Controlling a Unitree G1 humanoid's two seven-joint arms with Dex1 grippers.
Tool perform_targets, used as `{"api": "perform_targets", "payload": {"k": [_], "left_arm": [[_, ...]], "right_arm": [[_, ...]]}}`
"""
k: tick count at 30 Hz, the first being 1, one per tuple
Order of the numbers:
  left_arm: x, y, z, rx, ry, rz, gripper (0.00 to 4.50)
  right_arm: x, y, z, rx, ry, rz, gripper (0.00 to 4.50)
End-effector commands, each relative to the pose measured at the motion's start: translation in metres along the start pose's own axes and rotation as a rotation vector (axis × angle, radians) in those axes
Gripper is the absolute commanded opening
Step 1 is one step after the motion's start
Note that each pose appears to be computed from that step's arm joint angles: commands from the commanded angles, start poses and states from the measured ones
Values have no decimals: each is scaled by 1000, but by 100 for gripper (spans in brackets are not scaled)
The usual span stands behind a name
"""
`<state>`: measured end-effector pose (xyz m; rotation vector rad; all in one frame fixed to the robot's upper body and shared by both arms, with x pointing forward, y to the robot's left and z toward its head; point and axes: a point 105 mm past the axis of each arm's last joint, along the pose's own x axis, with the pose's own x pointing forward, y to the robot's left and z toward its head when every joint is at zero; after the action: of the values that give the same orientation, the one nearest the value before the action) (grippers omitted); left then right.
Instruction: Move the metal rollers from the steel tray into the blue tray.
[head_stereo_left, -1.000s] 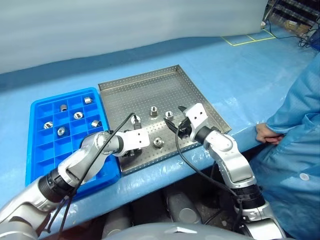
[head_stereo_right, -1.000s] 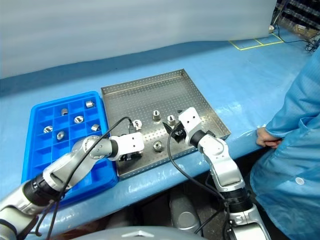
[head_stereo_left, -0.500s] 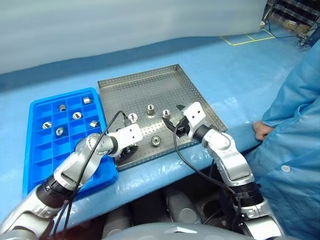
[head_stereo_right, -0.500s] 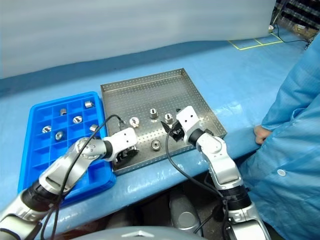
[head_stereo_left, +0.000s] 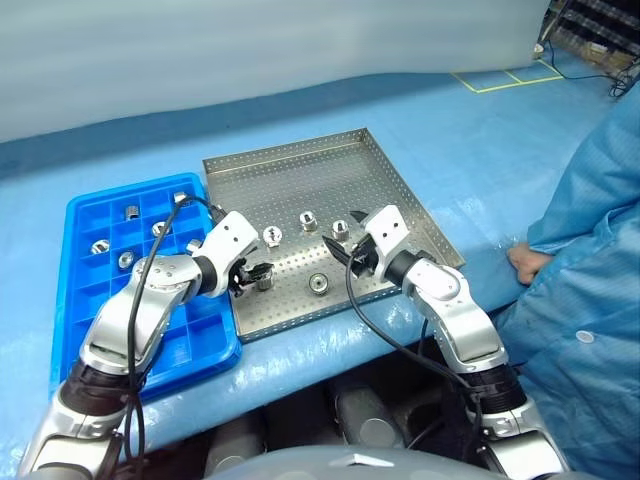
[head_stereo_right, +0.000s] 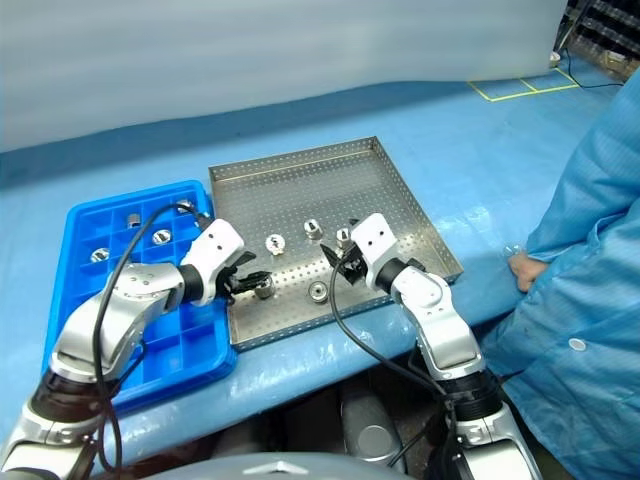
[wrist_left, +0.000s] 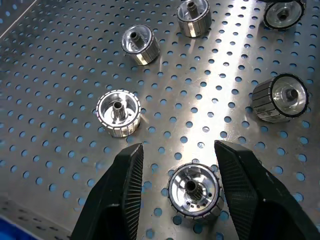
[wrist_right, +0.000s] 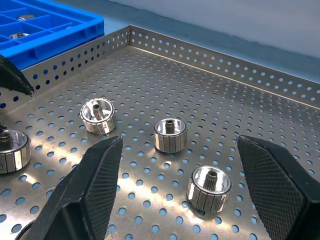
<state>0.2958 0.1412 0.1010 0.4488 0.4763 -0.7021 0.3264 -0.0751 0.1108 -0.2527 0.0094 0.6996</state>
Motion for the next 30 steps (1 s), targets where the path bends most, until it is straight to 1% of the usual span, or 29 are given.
{"api": "perform_targets", "payload": {"k": [1,2,3,5,8,9,20,30], "left_arm": [[-3,-4,7,124,-3,5,241],[-2,-5,8,145,-1,-4,241],[-1,-6,8,160,0,-8,279],[0,-6,9,179,5,-12,328],[1,-5,11,206,17,-24,431],[1,-5,11,207,17,-30,444],[17,-6,-7,287,141,-57,444],[27,-2,-15,385,220,-91,444]], "right_arm": [[4,0,14,-26,-47,12,383],[4,1,14,-26,-48,14,383],[4,1,14,-26,-48,16,383],[4,2,14,-26,-48,18,383],[4,2,12,-23,-45,15,383],[3,2,12,-22,-44,14,383],[2,1,10,-25,-40,-2,383],[4,2,12,-28,-53,-4,383]]}}
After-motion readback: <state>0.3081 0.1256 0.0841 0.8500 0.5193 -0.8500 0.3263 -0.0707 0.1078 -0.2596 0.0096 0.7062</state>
